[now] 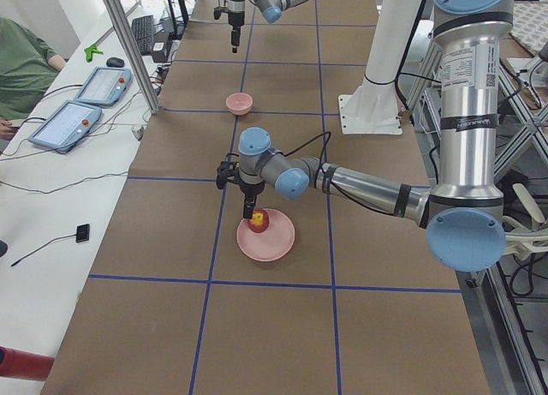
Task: Move apple from plate to bowl
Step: 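Lower the left gripper over the red apple on the pink plate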
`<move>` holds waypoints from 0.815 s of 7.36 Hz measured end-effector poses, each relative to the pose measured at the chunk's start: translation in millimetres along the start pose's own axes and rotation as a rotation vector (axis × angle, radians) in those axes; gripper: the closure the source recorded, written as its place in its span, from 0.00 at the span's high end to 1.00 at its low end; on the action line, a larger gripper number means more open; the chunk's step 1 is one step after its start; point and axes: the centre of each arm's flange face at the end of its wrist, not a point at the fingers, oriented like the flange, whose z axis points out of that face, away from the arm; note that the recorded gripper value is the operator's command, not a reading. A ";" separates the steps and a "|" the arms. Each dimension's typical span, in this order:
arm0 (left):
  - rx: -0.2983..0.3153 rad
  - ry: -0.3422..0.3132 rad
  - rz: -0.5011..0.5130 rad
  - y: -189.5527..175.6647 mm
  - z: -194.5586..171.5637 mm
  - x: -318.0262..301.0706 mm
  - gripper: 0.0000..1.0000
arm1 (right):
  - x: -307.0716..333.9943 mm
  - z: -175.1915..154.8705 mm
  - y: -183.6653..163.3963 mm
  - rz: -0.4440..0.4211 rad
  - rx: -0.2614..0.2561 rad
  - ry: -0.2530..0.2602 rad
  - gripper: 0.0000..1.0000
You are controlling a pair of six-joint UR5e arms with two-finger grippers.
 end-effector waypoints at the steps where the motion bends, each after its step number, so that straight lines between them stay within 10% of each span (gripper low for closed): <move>1: -0.011 -0.020 0.002 3.6 13.3 7.1 0.98 | 0.9 1.2 0.2 -0.002 -0.001 0.002 1.00; 6: -0.052 -0.046 -0.003 7.6 43.3 9.1 0.98 | 0.8 5.8 2.5 -0.004 -0.006 0.006 1.00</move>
